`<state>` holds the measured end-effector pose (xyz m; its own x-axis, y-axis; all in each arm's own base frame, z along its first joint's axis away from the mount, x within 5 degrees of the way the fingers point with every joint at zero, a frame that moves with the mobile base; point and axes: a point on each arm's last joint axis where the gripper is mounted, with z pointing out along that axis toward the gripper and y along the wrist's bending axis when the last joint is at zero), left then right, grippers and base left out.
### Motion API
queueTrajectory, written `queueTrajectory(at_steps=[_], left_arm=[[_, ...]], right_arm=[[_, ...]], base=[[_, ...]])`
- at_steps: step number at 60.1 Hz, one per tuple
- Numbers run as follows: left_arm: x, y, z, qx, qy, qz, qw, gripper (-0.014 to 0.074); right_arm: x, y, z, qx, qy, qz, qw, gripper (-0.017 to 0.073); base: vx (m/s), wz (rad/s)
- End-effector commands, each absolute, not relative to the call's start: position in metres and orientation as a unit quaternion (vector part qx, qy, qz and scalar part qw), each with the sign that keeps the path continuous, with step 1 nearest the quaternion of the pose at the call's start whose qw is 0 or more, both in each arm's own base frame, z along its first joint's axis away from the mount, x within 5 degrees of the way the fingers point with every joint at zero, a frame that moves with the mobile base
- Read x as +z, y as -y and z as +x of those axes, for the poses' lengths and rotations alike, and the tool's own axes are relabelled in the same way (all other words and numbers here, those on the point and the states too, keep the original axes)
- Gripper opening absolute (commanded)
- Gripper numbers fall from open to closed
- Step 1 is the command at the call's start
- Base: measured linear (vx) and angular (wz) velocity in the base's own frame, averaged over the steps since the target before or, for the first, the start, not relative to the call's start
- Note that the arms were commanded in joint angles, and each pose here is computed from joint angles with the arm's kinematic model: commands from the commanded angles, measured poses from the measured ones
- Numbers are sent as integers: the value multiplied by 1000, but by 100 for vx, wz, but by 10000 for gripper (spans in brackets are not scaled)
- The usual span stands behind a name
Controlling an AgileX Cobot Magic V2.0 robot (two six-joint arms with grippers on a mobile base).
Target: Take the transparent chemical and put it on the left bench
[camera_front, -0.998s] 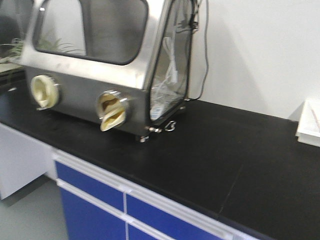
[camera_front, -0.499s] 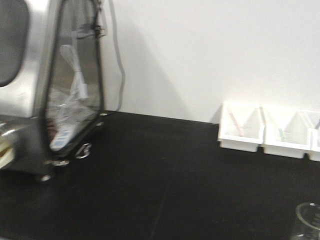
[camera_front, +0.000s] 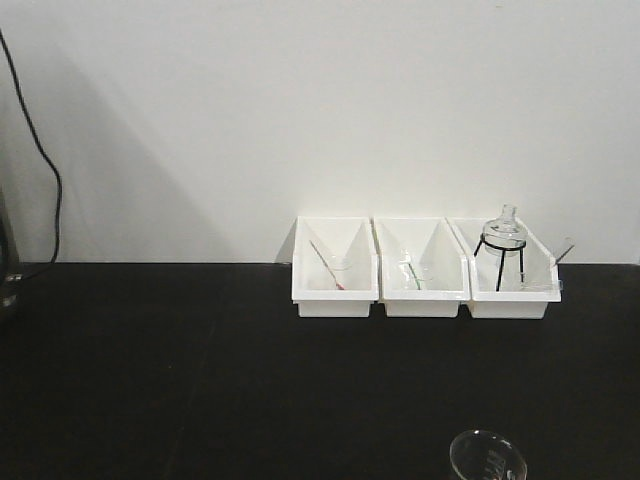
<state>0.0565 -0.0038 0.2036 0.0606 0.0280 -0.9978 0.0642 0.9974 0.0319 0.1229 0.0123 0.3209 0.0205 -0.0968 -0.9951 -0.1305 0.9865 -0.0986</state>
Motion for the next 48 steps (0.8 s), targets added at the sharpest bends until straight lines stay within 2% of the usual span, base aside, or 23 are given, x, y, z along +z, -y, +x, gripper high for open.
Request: queueTrajectory(at_steps=[1, 48], left_arm=[[206, 4, 55, -16, -655, 29, 755, -3], [206, 4, 55, -16, -655, 29, 755, -3]], right_arm=[[332, -14, 122, 17, -686, -85, 723, -3], [333, -17, 121, 32, -680, -95, 726, -3]], base=[[17, -27], [5, -7]])
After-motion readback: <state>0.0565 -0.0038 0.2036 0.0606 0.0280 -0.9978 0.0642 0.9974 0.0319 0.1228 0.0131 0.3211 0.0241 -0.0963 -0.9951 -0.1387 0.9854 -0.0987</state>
